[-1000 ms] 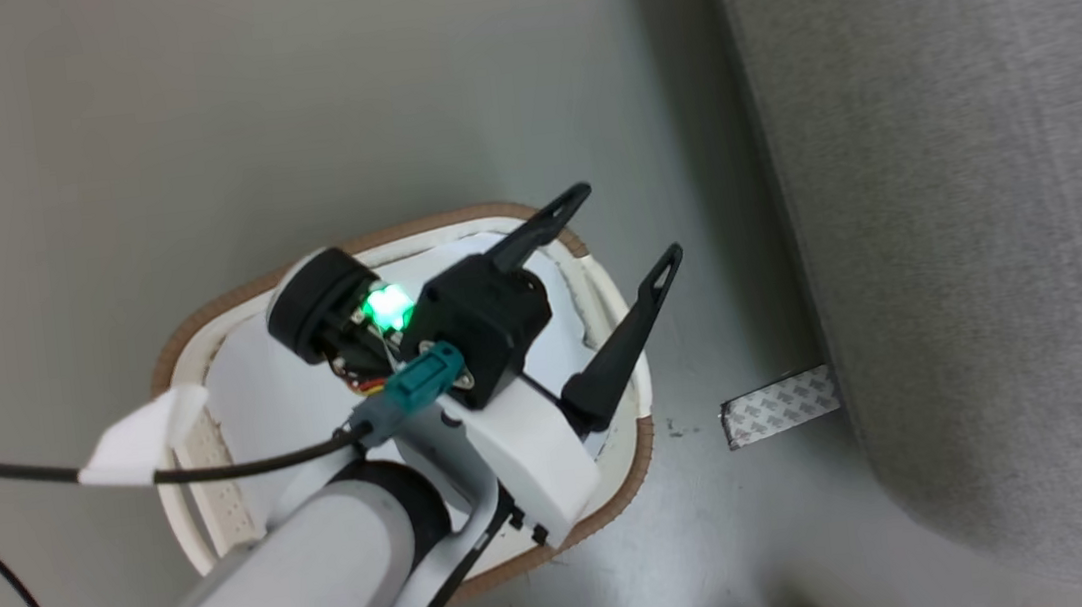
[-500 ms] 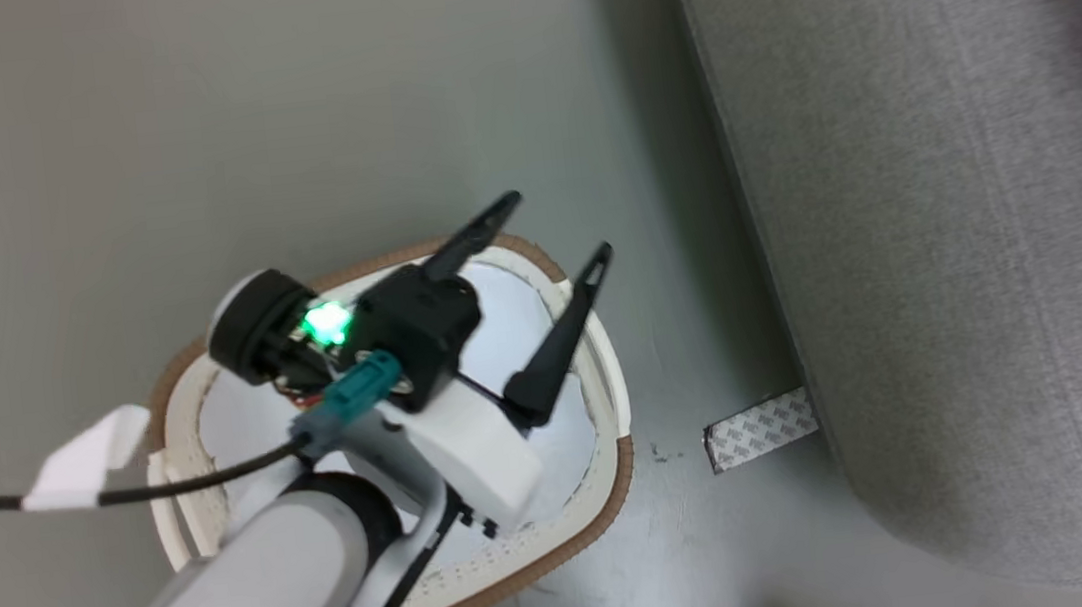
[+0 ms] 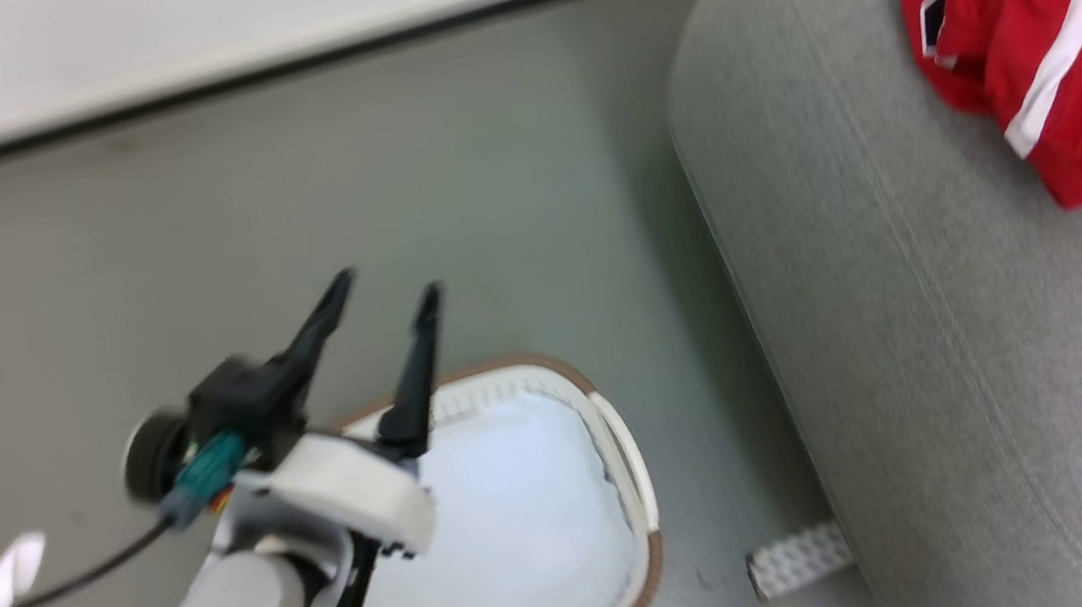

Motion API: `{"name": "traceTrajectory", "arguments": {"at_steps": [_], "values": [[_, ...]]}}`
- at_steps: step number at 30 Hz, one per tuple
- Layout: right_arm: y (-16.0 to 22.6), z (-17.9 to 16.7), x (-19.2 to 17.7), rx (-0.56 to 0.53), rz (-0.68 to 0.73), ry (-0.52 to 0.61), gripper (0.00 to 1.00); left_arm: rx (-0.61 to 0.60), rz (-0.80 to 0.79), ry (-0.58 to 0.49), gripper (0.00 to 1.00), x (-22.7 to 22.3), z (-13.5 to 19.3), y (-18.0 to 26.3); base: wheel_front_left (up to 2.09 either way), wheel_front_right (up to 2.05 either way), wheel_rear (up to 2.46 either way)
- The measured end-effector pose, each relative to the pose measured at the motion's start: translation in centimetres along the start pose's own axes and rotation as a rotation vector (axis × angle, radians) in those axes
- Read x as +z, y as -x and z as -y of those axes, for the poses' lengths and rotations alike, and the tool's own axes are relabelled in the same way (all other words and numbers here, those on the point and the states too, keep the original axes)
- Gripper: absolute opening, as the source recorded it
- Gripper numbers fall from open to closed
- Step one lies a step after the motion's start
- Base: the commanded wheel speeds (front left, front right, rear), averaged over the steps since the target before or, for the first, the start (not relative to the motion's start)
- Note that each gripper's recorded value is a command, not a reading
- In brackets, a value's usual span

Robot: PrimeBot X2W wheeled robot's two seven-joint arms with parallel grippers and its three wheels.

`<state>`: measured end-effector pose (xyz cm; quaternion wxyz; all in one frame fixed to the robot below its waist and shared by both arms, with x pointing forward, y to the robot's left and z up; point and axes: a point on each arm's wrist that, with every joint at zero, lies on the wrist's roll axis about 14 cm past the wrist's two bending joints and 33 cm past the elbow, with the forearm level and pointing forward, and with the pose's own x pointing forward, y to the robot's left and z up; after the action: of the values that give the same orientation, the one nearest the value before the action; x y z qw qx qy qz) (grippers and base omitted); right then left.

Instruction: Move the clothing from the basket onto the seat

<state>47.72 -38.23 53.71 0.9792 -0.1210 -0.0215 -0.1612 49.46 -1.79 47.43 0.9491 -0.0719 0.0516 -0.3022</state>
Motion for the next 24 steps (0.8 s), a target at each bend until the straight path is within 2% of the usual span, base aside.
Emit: {"name": "traceTrajectory", "arguments": {"at_steps": [10,20,24], "values": [[7.9,-5.2,2.6,0.161,0.078,-0.104,1.0,0.327,0.08,-0.03,1.0,1.9,-5.1,10.1,0.0,0.0,0.0],[14.7,-11.3,2.4,0.288,0.067,-0.243,1.0,0.564,0.119,-0.055,1.0,2.4,-7.7,19.9,0.0,0.0,0.0],[16.5,-13.0,2.0,0.326,0.049,-0.268,1.0,0.612,0.134,-0.072,1.0,2.5,-8.0,22.6,0.0,0.0,0.0]]}}
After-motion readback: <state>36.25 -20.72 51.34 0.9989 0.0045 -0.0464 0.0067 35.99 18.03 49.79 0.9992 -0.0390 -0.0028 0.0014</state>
